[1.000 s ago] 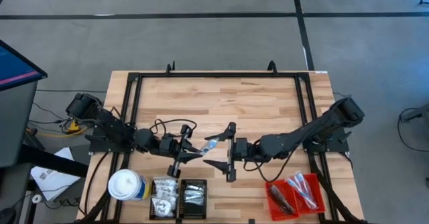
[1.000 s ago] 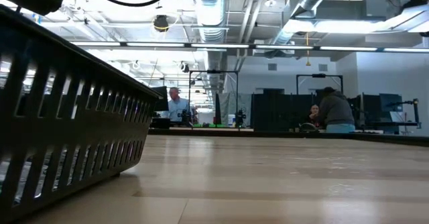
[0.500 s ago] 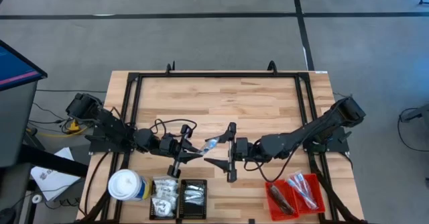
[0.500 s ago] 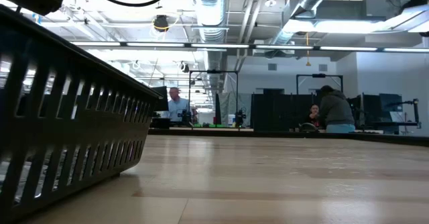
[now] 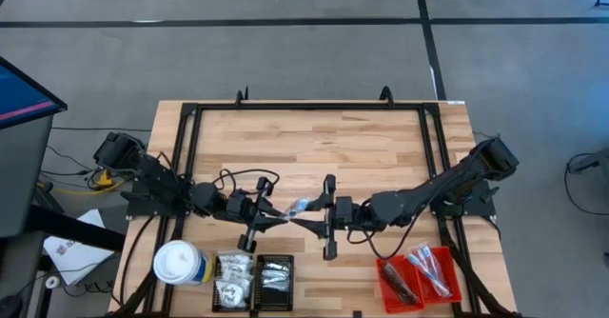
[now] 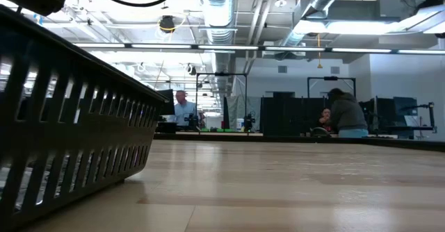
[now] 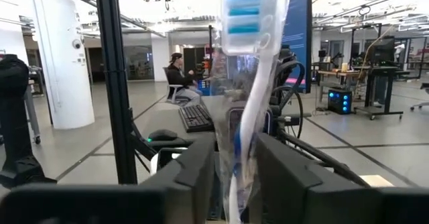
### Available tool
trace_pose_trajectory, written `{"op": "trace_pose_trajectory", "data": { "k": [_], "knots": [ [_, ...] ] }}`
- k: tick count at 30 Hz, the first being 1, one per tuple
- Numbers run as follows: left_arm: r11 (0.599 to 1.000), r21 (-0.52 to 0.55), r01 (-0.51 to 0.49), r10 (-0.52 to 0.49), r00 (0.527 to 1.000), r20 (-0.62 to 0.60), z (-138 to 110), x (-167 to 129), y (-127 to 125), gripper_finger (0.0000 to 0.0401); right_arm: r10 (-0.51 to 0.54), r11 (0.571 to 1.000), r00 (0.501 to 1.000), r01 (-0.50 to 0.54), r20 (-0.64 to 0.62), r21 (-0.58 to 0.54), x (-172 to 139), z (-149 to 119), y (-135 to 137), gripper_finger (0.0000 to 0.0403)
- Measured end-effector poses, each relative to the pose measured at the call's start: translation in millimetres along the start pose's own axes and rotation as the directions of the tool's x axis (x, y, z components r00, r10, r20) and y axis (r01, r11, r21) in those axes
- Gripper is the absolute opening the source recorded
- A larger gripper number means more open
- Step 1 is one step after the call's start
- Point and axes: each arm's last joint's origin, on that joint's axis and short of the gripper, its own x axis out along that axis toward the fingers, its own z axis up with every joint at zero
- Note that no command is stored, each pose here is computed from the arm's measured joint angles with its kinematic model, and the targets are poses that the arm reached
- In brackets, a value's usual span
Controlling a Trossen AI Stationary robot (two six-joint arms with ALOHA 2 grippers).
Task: Pick & Place Travel size toiletries
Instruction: Put the blue toothbrush into the right red bin
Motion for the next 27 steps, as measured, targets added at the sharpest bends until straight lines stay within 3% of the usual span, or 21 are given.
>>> {"op": "trace_pose_trajectory", "data": {
  "k": [9, 15, 21, 27],
  "knots": [
    [1.000, 0.001, 0.001, -0.001, 1.000, -0.002, -0.2, 0.0, -0.1, 0.0025, -0.001, 1.000, 1.000, 0.001, -0.010, -0.006, 0.1, -1.0, -0.3, 0.0011],
    [1.000, 0.000, 0.002, -0.002, 1.000, -0.001, -0.2, 0.0, -0.1, 0.0049, -0.001, 1.000, 1.000, 0.000, -0.013, -0.006, 0.1, -1.3, -0.1, 0.0036],
    [1.000, 0.000, 0.002, -0.002, 1.000, -0.001, -0.1, 0.0, -0.1, 0.0064, 0.000, 1.000, 1.000, 0.000, -0.020, -0.010, 0.0, -2.1, 0.0, 0.0010],
    [1.000, 0.017, -0.014, 0.014, 1.000, -0.002, 0.2, -0.9, -5.0, 0.0108, -0.050, 0.999, 0.998, 0.050, -0.027, -0.018, -0.5, -2.8, -0.6, 0.0021]
  ]
}}
